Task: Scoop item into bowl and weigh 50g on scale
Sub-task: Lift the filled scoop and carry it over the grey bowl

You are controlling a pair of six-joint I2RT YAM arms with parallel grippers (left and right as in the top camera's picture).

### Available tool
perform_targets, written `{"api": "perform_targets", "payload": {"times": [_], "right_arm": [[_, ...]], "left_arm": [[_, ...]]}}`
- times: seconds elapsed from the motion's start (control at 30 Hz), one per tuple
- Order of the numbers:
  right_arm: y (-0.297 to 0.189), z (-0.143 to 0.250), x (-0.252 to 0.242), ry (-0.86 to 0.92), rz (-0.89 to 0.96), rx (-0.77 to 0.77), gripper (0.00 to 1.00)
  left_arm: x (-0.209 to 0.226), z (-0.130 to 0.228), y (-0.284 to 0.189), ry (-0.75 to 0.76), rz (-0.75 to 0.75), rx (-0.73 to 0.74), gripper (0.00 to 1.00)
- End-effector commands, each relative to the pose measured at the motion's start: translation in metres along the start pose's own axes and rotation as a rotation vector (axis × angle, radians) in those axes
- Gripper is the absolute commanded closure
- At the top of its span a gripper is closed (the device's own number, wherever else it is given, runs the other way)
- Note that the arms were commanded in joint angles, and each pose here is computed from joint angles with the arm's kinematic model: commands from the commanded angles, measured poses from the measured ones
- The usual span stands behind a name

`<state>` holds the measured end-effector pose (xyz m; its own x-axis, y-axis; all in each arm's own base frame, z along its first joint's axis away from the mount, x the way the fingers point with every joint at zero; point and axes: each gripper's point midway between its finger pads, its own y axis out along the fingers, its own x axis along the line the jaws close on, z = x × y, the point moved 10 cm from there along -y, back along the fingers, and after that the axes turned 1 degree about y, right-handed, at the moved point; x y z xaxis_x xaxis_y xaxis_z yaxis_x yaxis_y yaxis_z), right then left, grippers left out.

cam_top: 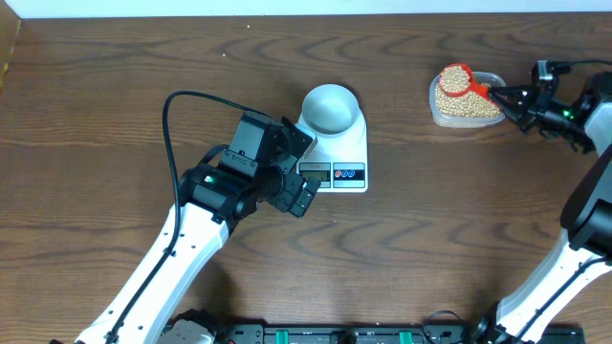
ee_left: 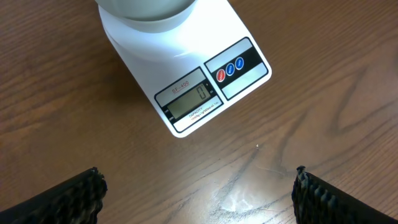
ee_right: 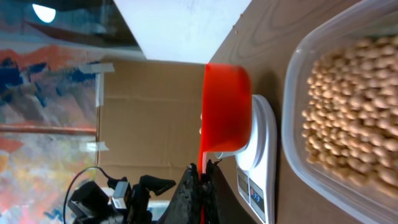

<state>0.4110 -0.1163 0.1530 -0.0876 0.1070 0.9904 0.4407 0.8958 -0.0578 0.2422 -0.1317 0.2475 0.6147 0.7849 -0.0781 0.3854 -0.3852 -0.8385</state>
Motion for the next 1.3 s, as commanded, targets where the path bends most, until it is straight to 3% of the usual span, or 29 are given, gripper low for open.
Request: {"api": "perform_targets", "payload": {"times": [0.0, 0.87, 1.27], "right_arm": [[0.018, 0.003, 0.002, 0.023, -0.055, 0.047, 0.99], [0.163, 0.038, 0.024, -0.004, -0.096, 0.39, 0.99], [0.207, 0.055, 0.017, -0.095, 0.079, 0.393, 0.99]], "left_arm": [[0.001, 0.0, 0.0, 0.013, 0.006, -0.001, 0.02], [0.001, 0.0, 0.0, 0.013, 0.006, -0.001, 0.02], [0.001, 0.0, 0.0, 0.013, 0.006, -0.001, 0.02]]}}
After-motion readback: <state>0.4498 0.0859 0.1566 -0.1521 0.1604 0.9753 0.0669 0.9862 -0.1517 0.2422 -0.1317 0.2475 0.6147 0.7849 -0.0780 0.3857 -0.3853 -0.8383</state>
